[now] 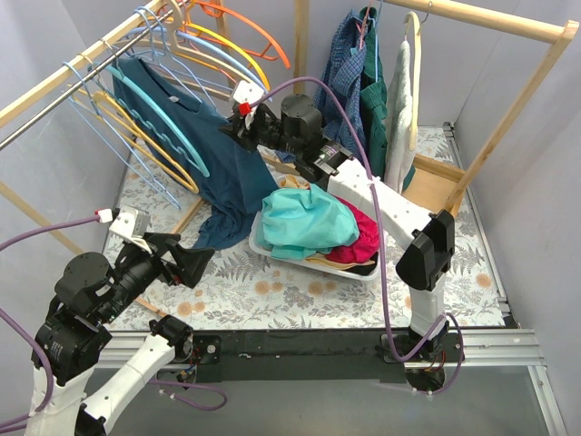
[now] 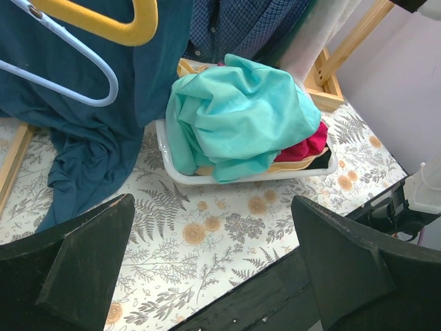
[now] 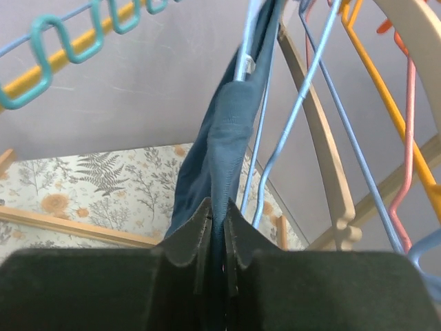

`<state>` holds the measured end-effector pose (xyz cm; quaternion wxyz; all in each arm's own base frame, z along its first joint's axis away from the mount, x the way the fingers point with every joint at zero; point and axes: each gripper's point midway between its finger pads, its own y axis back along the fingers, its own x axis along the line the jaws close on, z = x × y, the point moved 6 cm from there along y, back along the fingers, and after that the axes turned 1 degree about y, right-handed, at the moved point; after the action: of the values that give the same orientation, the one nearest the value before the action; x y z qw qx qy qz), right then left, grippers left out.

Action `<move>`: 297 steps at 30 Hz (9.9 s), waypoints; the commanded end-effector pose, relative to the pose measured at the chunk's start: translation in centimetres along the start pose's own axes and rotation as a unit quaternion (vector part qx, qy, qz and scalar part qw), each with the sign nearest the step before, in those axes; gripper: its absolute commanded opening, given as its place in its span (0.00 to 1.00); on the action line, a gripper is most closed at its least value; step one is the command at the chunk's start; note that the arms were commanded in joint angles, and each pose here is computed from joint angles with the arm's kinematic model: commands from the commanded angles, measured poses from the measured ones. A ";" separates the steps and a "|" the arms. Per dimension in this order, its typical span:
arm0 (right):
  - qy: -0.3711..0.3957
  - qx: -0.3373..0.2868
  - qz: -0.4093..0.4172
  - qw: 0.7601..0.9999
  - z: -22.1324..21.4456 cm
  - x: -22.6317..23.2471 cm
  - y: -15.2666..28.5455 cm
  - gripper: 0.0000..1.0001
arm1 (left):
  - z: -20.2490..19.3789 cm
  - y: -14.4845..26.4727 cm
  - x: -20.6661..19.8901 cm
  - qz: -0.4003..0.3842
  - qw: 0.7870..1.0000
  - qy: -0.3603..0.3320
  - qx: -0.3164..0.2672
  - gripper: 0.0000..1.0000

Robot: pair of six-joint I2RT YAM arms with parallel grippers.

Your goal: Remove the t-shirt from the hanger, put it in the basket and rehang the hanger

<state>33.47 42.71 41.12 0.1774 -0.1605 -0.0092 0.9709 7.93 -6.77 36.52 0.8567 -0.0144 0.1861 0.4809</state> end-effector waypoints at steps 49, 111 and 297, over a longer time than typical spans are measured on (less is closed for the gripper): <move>-0.051 -0.140 -0.096 0.984 10.2 10.4 20.0 0.01 | 3.8 4.5 -2.5 -0.069 0.994 -0.044 -0.072 0.98; -0.196 -0.120 0.158 0.960 5.9 19.8 29.9 0.01 | 0.5 -0.4 -4.1 -0.195 0.979 -0.052 -0.019 0.98; 0.004 0.155 -0.009 0.988 1.5 13.5 30.7 0.01 | -1.7 -0.7 -1.2 -0.112 0.989 -0.095 0.004 0.95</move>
<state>9.57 20.31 32.65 0.1353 -0.1097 0.1904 0.9661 6.67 -9.25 36.55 0.9407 0.0161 0.0848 0.3281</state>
